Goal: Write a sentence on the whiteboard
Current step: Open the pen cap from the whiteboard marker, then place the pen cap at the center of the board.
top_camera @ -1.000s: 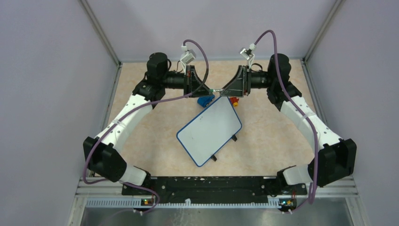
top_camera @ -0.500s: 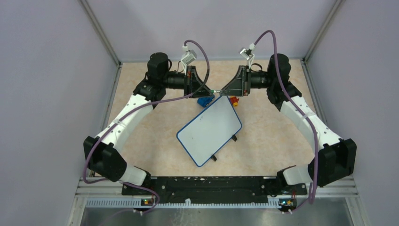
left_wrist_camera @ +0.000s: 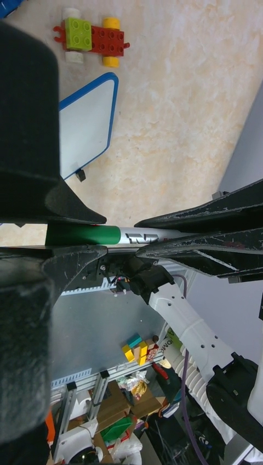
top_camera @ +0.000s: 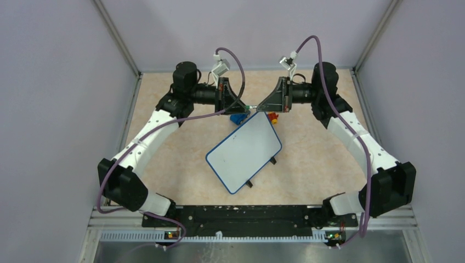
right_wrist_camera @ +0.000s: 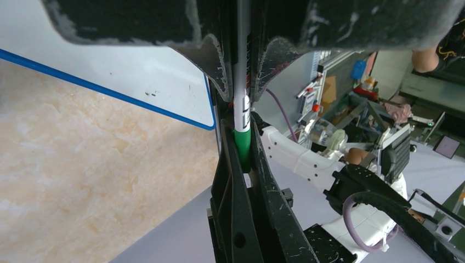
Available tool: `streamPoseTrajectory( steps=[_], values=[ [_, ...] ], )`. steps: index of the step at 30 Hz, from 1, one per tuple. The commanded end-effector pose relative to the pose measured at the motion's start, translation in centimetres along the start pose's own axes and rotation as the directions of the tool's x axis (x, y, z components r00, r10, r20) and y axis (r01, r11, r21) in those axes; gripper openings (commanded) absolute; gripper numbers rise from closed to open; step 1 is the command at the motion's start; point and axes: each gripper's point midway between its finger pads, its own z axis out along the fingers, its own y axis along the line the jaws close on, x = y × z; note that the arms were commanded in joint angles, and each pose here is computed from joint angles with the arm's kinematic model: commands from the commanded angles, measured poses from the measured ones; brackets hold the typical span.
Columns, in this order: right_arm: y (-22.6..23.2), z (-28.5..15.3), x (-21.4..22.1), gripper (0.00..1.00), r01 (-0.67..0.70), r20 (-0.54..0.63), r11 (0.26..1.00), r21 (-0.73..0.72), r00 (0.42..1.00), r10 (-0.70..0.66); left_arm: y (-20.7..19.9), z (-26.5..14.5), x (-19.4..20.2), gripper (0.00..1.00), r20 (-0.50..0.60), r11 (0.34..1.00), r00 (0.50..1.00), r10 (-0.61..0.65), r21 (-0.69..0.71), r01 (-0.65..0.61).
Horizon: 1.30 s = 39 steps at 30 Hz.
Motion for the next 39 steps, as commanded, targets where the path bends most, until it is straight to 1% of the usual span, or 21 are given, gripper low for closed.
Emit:
streamPoseTrajectory(
  steps=[1,7,11,13,15,16,17,19,20,21,23,25,28,29,31,35,37,39],
  values=[
    [0.6,-1.6,-2.3,0.0,0.087,0.051,0.995,0.042,0.995,-0.089,0.2,-1.2,-0.4,0.0,0.018,0.999,0.999,0.036,-0.032,-0.036],
    [-0.8,-4.2,-2.5,0.0,0.061,0.078,0.993,0.098,0.995,-0.069,1.2,-4.2,-0.7,0.0,0.05,0.995,0.998,0.036,-0.091,-0.031],
    [-1.2,-5.5,-2.7,0.0,0.069,0.087,0.989,0.127,0.993,-0.08,2.2,-6.4,-0.9,0.0,0.076,0.99,0.997,0.034,-0.136,-0.023],
    [-1.6,-5.7,-2.5,0.0,0.074,0.076,0.986,0.147,0.993,-0.086,3.2,-7.7,-0.8,0.0,0.087,0.983,0.995,0.043,-0.183,-0.026],
    [-2.2,-5.9,-2.1,0.0,0.077,0.056,0.982,0.175,0.995,-0.088,5.1,-9.7,-0.7,0.0,0.099,0.963,0.994,0.044,-0.271,-0.015],
    [-2.5,-5.9,-1.8,0.0,0.075,0.046,0.98,0.186,0.995,-0.085,6.2,-10.6,-0.5,0.0,0.09,0.945,0.995,0.049,-0.326,-0.017],
    [-2.8,-6.0,-1.5,0.0,0.077,0.033,0.977,0.199,0.996,-0.085,7.8,-11.6,-0.2,0.0,0.062,0.912,0.997,0.052,-0.409,-0.022],
    [-3.4,-6.3,-0.9,0.0,0.079,0.009,0.97,0.231,0.996,-0.083,10.9,-13.7,1.2,0.0,-0.039,0.818,0.999,0.028,-0.573,-0.045],
    [-3.7,-6.4,-0.7,0.0,0.088,-0.001,0.965,0.246,0.996,-0.091,12.4,-15.0,2.6,0.0,-0.091,0.757,0.996,-0.024,-0.653,-0.042],
    [-3.9,-6.5,-0.6,0.0,0.099,-0.011,0.961,0.258,0.995,-0.099,13.4,-16.2,3.5,0.0,-0.138,0.708,0.989,-0.053,-0.704,-0.061],
    [-4.1,-6.6,-0.4,0.0,0.111,-0.029,0.956,0.27,0.994,-0.107,15.0,-18.5,5.1,0.0,-0.202,0.61,0.972,-0.122,-0.788,-0.087],
    [-4.4,-6.7,-0.2,0.0,0.122,-0.046,0.953,0.278,0.992,-0.114,15.9,-20.3,6.8,0.01,-0.26,0.537,0.948,-0.184,-0.834,-0.124],
    [-4.6,-6.6,0.5,0.0,0.128,-0.078,0.948,0.292,0.991,-0.11,16.7,-22.6,9.1,0.06,-0.326,0.457,0.905,-0.272,-0.872,-0.176],
    [-4.8,-6.5,0.7,0.0,0.159,-0.1,0.94,0.301,0.986,-0.135,17.0,-23.3,10.0,0.07,-0.34,0.432,0.889,-0.307,-0.882,-0.188],
    [-5.1,-6.1,1.6,0.0,0.198,-0.144,0.927,0.319,0.977,-0.159,17.7,-24.3,12.0,0.08,-0.353,0.4,0.853,-0.384,-0.897,-0.19],
    [-5.0,-4.9,3.2,0.0,0.234,-0.203,0.922,0.31,0.963,-0.176,18.6,-24.9,16.6,0.07,-0.373,0.402,0.771,-0.516,-0.9,-0.166],
    [-5.1,-4.6,3.7,0.0,0.24,-0.216,0.921,0.307,0.96,-0.178,19.3,-24.9,18.5,0.06,-0.369,0.399,0.752,-0.547,-0.904,-0.154],
    [-5.1,-4.3,4.2,0.0,0.241,-0.227,0.924,0.298,0.958,-0.177,20.1,-24.7,19.8,0.06,-0.359,0.394,0.749,-0.557,-0.908,-0.143]
  ],
)
